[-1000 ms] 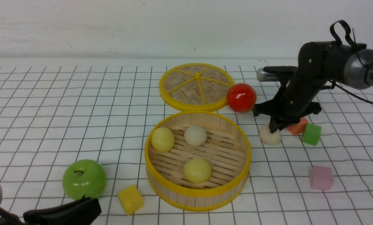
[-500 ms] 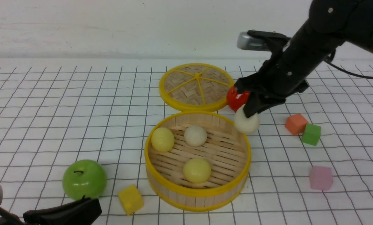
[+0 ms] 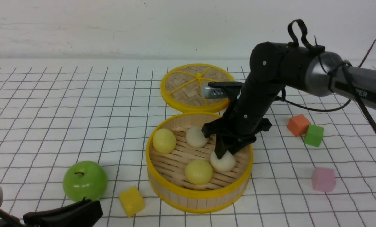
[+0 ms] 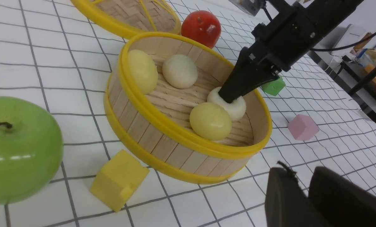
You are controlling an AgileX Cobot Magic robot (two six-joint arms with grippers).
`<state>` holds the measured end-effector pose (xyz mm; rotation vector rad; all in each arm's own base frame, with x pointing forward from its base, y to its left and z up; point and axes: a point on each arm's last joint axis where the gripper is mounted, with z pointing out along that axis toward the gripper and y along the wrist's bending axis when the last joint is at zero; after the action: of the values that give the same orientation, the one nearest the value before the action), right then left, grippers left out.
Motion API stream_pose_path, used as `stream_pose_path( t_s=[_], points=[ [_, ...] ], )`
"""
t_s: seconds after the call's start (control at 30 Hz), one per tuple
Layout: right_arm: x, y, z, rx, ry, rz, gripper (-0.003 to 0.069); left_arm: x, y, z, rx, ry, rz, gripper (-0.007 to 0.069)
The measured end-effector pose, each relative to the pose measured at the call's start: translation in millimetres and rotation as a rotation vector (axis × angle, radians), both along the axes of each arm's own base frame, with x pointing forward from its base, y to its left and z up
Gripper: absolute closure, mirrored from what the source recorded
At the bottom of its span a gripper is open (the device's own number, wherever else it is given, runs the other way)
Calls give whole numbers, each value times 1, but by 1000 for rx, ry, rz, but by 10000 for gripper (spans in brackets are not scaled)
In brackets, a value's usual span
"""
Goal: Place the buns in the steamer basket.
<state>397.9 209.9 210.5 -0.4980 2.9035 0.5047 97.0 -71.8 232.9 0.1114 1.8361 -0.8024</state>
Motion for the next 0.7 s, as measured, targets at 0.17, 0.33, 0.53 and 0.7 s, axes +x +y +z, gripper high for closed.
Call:
stream_pose_path(
  t_s=[0.17,0.33,0.53,0.7],
  points=[
    [-10,-2,33,47,-23,-15,186,0,0,0,0,0,0,498],
    [-43,-18,102,59,-76,-13,185,0,0,0,0,0,0,494],
    [-95,-37,153,26,-192,-21,349,0,0,0,1,1,0,491],
    [-147,-57,169,4,-210,-38,540,0,0,0,1,1,0,484]
  ],
)
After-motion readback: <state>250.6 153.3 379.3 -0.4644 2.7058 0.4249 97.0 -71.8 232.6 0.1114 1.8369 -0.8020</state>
